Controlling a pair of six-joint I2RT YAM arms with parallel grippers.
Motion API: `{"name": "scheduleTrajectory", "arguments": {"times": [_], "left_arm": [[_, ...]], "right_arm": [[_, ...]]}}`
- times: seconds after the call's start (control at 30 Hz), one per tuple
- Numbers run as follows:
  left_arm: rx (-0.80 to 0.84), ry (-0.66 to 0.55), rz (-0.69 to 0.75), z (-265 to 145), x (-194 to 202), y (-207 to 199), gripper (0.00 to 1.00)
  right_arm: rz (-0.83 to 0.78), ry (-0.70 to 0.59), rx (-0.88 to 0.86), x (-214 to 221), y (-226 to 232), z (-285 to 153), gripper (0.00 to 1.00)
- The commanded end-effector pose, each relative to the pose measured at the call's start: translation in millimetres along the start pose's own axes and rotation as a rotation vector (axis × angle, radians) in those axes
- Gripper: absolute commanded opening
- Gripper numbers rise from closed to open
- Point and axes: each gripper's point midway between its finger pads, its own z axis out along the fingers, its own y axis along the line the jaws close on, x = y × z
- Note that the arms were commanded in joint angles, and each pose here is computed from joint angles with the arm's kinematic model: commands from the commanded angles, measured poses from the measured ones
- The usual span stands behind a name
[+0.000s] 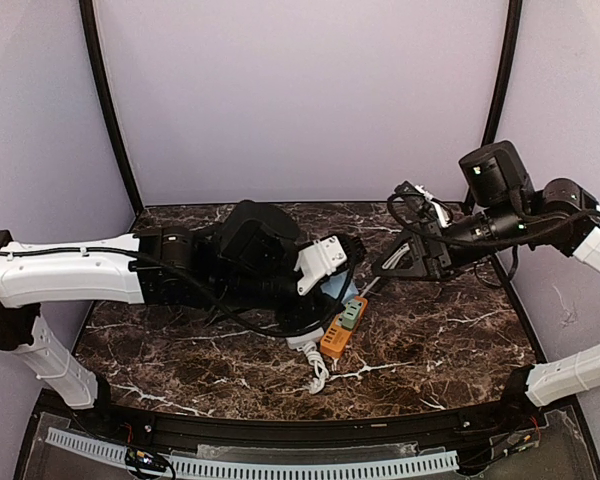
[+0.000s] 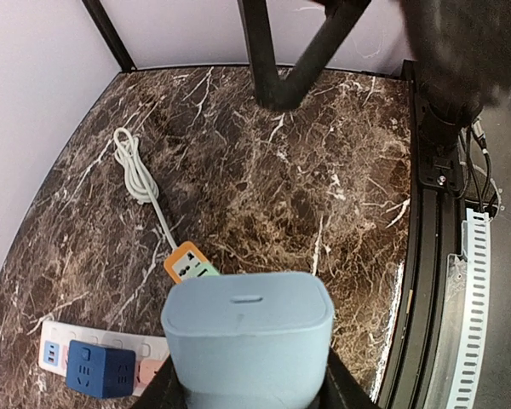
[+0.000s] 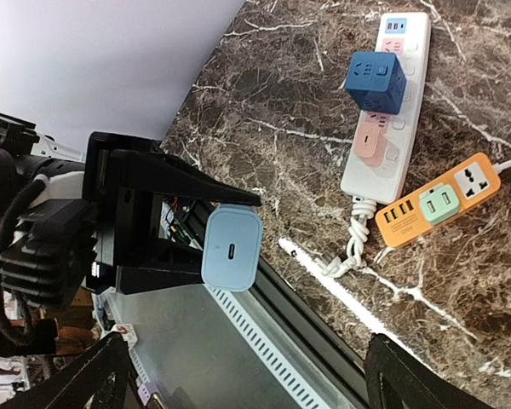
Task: Insert the plug
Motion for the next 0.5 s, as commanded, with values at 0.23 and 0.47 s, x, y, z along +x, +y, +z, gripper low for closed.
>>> {"name": "scheduleTrajectory", "arguments": {"times": [0.23,0.47], "left_arm": [[0.057,-0.082,0.127,-1.9,-33.6,-9.4,0.01],[0.097,-0.079,0.143,4.5,-34.9,-14.8,0.01]], "right_arm": [[0.225,0.073,-0.041,5.7,0.9,13.4,0.87],[0.295,0.096,-0.009,9.0,-10.3,26.9,0.75]]}}
